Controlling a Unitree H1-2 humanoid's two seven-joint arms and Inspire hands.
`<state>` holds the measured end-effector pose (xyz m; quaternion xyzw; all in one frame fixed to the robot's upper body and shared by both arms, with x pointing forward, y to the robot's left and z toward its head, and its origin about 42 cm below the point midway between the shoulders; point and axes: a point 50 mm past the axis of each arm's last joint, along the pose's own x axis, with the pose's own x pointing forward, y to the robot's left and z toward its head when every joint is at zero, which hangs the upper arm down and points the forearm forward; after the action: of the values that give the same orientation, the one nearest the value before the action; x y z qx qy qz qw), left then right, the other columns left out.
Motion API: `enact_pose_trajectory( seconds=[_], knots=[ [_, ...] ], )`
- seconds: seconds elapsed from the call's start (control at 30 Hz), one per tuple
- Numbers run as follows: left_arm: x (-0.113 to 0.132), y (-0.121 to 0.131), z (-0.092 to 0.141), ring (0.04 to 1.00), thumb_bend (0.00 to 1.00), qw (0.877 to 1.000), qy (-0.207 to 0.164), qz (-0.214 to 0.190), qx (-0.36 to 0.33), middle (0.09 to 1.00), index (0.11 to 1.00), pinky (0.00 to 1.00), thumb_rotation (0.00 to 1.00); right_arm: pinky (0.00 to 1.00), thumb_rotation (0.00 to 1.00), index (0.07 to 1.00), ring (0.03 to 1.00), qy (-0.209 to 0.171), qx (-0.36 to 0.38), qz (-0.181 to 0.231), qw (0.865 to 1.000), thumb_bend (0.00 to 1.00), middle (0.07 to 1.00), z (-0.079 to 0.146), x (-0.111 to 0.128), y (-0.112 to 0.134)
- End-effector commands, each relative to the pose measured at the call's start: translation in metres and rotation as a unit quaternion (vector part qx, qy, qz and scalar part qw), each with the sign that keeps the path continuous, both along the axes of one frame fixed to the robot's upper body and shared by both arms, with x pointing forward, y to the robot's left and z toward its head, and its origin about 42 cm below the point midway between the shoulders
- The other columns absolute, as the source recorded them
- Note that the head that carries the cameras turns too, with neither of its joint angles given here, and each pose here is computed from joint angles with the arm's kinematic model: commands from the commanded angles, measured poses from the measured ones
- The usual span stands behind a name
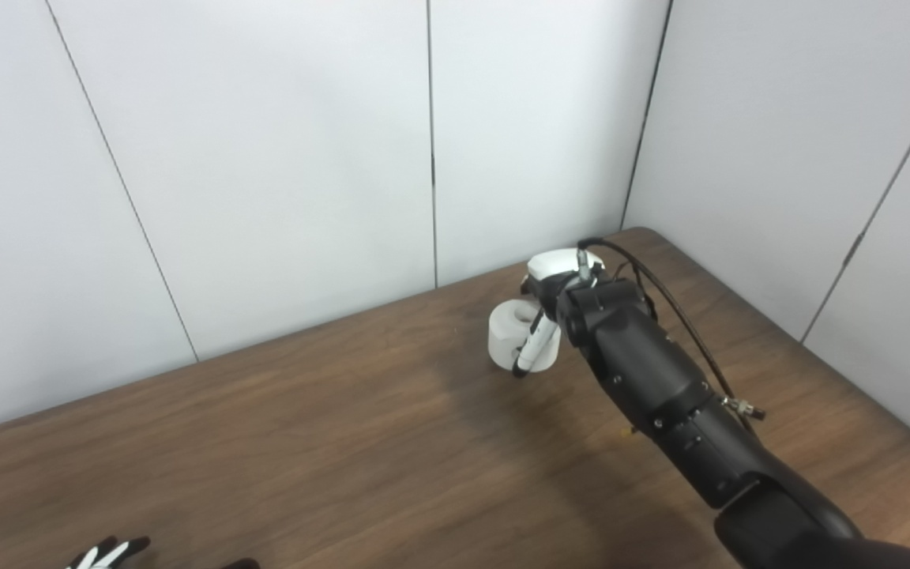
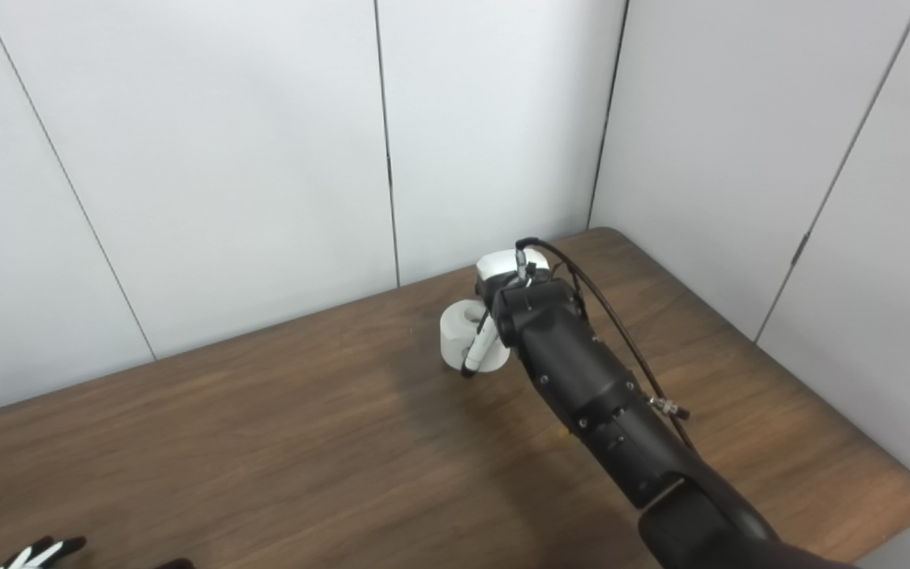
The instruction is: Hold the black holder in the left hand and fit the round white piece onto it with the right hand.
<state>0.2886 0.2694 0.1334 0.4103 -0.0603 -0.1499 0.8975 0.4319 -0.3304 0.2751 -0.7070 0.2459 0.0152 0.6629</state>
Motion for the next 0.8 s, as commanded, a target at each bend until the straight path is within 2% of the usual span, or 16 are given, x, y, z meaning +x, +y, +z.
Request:
enact_pose_trajectory(
  seconds=[0.0,0.1,0.23,0.3,0.37,0.57,0.77],
  knots=[
    [-0.0020,0.0035,-0.0010,0.985,0.51,1.000,0.012,0.002,0.008,0.896,0.482,1.00,0.03,0.87,0.40,0.884,0.940,-0.039,-0.020,0.010,0.999,1.00,0.941,0.0222,0.0034,-0.0092],
    [-0.0023,0.0043,-0.0011,0.985,0.51,1.000,0.012,0.002,0.006,0.895,0.482,1.00,0.03,0.87,0.40,0.892,0.937,-0.035,-0.020,0.018,0.999,1.00,0.942,0.0203,0.0034,-0.0111],
    [-0.0027,0.0041,-0.0008,0.982,0.51,1.000,0.011,0.003,0.007,0.892,0.482,1.00,0.03,0.75,0.38,0.837,0.837,-0.028,-0.010,0.016,0.999,1.00,0.847,0.0199,0.0037,-0.0120],
    [-0.0028,0.0040,-0.0010,0.981,0.51,1.000,0.009,0.002,0.006,0.891,0.482,1.00,0.03,0.75,0.37,0.841,0.848,-0.024,-0.010,0.018,0.999,1.00,0.854,0.0198,0.0034,-0.0121],
    [-0.0028,0.0042,-0.0017,0.979,0.51,1.000,0.007,0.001,0.004,0.890,0.482,1.00,0.03,0.70,0.39,0.838,0.806,-0.023,-0.012,0.021,0.999,1.00,0.827,0.0196,0.0028,-0.0119],
    [-0.0034,0.0043,-0.0013,0.981,0.51,1.000,0.007,0.001,0.003,0.893,0.482,1.00,0.03,0.69,0.39,0.863,0.797,-0.013,-0.018,0.028,0.999,1.00,0.840,0.0172,0.0032,-0.0111],
    [-0.0033,0.0057,-0.0007,0.982,0.51,1.000,0.008,0.000,0.002,0.894,0.482,1.00,0.03,0.60,0.39,0.821,0.732,-0.005,-0.023,0.018,1.000,1.00,0.783,0.0188,0.0032,-0.0114]
  ],
)
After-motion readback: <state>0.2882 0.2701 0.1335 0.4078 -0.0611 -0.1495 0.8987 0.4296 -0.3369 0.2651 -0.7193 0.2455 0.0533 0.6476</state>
